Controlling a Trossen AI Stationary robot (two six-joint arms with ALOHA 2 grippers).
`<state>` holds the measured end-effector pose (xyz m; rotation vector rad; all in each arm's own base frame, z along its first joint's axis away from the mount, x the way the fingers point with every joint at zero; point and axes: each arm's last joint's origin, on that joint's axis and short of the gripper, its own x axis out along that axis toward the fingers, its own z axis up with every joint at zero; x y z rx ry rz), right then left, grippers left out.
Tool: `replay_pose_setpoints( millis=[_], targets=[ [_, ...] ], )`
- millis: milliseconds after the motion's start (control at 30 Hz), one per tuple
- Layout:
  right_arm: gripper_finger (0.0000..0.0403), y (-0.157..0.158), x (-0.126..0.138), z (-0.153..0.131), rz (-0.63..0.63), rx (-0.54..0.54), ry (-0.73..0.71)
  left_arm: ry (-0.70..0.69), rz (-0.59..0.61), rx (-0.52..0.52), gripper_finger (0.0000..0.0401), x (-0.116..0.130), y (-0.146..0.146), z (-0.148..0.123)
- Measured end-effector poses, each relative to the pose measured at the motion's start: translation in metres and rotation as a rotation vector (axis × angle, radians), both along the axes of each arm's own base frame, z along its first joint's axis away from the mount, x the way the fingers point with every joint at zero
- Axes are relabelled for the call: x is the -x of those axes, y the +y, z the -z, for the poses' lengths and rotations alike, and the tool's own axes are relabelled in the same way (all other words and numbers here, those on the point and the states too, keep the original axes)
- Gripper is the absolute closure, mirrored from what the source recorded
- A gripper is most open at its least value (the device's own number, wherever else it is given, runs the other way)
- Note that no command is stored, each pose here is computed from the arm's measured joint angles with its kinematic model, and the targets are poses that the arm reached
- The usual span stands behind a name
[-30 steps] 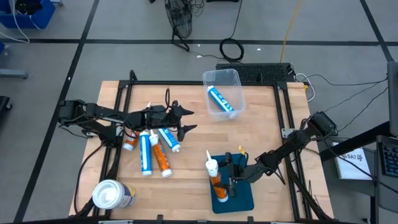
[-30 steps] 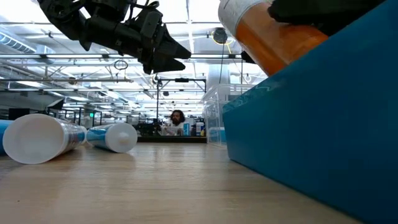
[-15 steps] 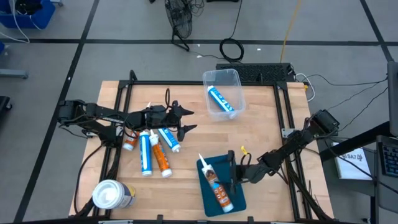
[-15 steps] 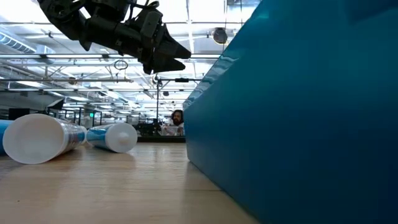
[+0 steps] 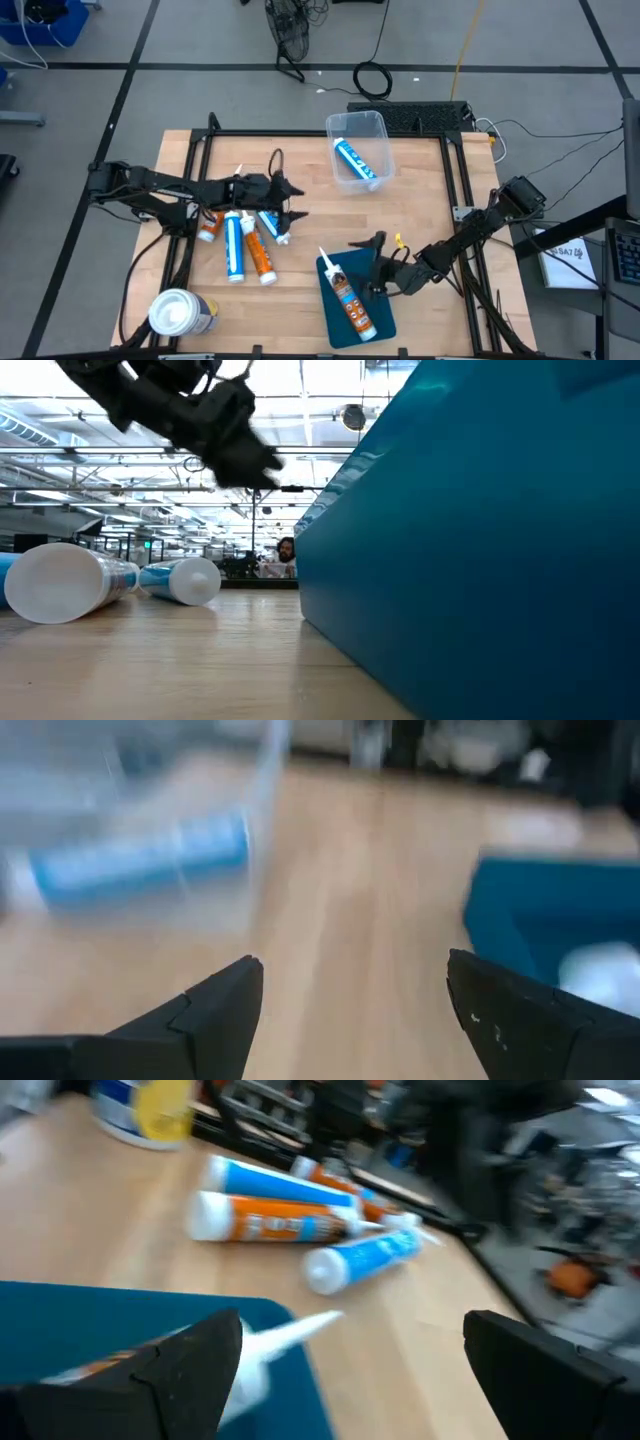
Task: Sort silicone sealant tubes
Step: Put the left orange sealant into the blue bin
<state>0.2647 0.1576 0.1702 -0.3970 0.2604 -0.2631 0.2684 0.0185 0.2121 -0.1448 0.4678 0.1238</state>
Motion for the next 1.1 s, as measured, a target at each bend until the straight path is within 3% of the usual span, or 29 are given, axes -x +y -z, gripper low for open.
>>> replay_pose_setpoints(
  millis=[133,233,367,533,633,833,1100],
  targets=[
    [0.0044,-0.004,0.002,-0.005,0.09,0.087,-0.003,0.241,-0.06,0.116,0.0091,0.009,-0.015,-0.016],
    [0.0044,-0.008,0.005,-0.013,0.143,0.144,0.001,0.451,-0.179,0.086,0.0091,0.02,-0.024,-0.028],
    [0.0044,-0.015,0.007,-0.022,0.165,0.151,0.008,0.644,-0.444,0.05,0.0091,0.036,-0.019,-0.038],
    [0.0044,-0.024,0.005,-0.022,0.178,0.166,0.041,0.826,-0.813,0.184,0.0091,0.065,0.002,-0.034],
    [0.0044,-0.027,0.002,-0.019,0.115,0.128,0.063,0.908,-0.984,0.227,0.0091,0.079,0.014,-0.025],
    [0.0044,-0.031,-0.001,-0.016,0.025,0.056,0.087,0.989,-1.083,0.308,0.0091,0.094,0.032,-0.004],
    [0.0044,-0.031,-0.001,-0.016,0.029,0.039,0.086,1.004,-1.097,0.408,0.0091,0.105,0.052,0.021]
  ],
)
